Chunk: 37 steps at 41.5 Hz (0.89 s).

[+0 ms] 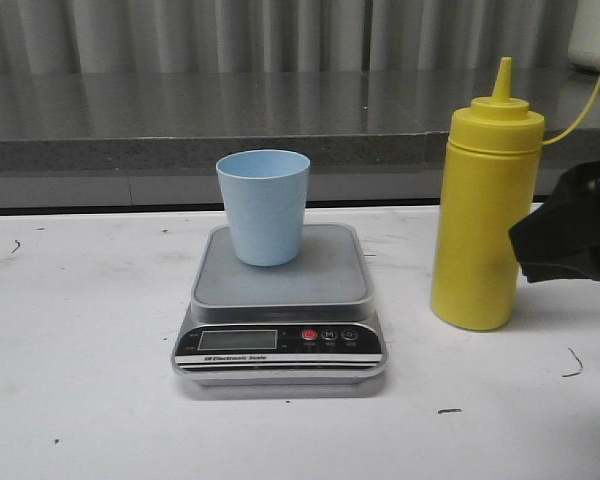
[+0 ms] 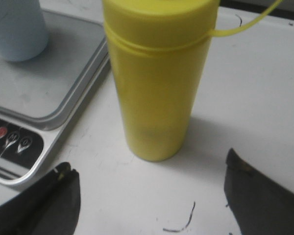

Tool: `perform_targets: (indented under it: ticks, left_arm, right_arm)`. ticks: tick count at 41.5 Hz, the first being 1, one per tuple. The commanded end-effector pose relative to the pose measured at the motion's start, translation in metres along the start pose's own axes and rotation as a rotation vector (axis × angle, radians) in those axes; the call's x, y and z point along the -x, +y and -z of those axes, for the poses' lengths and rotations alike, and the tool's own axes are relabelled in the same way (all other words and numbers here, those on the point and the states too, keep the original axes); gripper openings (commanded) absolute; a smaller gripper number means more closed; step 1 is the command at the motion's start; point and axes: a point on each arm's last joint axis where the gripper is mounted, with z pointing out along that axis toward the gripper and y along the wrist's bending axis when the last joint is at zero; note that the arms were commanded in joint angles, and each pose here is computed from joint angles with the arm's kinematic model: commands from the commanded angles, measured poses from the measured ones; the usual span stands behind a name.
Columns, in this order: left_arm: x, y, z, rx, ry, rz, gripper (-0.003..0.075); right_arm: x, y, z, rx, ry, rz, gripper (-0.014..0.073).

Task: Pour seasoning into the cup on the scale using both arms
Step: 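Move the right gripper to the yellow bottle and grasp it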

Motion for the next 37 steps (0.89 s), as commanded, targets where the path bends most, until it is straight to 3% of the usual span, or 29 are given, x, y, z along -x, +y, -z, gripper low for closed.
perform_targets:
  ticks: [1,28,37]
  left_arm:
    - [0.012,-0.001,0.005,-0.013,-0.092,0.011,0.0355]
    - [0.012,-0.001,0.005,-0.013,-0.092,0.011,0.0355]
    - [0.012,-0.001,0.005,-0.013,-0.092,0.011,0.0355]
  right_arm:
    - [0.018,-0.001,-0.007,-0.015,-0.193,-0.012,0.0613]
    - [0.003,-0.003,-0.067,-0.018,-0.450,-0.059,0.0613]
    - [0.003,-0.002,-0.090,-0.024,-0.456,-0.058,0.0613]
